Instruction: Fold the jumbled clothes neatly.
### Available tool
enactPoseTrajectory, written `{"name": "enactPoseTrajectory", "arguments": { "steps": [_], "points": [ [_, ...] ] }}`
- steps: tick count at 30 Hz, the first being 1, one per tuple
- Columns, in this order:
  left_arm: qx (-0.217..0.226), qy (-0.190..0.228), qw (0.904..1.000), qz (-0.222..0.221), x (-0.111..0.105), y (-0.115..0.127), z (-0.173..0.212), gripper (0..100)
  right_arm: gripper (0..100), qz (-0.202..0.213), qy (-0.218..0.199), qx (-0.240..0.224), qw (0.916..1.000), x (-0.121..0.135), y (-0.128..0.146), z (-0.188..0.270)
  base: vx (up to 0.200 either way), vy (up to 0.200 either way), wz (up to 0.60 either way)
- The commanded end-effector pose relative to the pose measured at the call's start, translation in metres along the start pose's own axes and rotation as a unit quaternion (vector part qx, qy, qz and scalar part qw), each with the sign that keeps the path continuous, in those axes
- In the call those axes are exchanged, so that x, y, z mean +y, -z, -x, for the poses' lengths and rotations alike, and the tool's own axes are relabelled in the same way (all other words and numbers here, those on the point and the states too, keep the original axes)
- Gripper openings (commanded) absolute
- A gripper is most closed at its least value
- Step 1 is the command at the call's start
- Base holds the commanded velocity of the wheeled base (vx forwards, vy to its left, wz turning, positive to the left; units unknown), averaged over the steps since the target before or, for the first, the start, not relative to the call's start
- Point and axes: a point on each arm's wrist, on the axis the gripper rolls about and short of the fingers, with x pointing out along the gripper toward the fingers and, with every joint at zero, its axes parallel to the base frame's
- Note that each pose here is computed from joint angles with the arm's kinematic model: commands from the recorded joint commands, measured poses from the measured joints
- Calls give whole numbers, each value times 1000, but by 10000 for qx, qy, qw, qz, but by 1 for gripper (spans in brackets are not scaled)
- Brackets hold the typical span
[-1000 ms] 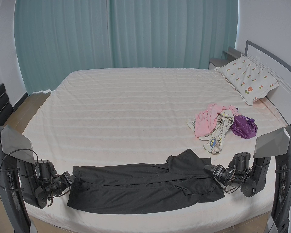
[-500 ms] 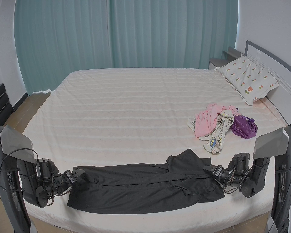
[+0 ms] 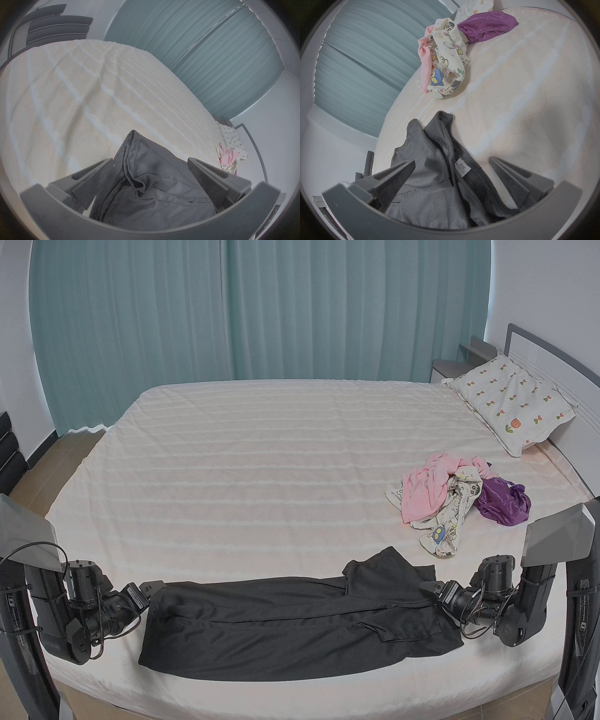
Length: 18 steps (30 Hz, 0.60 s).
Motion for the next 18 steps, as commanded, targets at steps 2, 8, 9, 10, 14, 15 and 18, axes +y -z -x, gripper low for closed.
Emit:
{"name": "enactPoseTrajectory", "arguments": {
  "steps": [2,8,9,10,14,15,18],
  "points": [
    [75,10,10000,-13,-1,3,-1,100,100,6,-10,3,10000,0,0,-1,0,0,0],
    [394,-99,9992,-25,3,18,-9,100,100,3,-11,-7,10000,0,0,-1,0,0,0],
    [454,-83,9989,-53,2,21,-10,100,100,2,-6,-2,10000,0,0,-1,0,0,0],
    [488,-62,9988,-77,0,23,-11,100,100,2,-6,-2,10000,0,0,-1,0,0,0],
    [591,-85,9981,-157,-2,31,-19,100,100,8,-15,-2,10000,0,0,-1,0,0,0],
    [566,-118,9982,-161,-1,31,-23,100,100,8,-15,-2,10000,0,0,-1,0,0,0],
    [313,-344,9988,-174,1,29,-30,0,100,6,-10,3,10000,0,0,-1,0,0,0]
  ]
}}
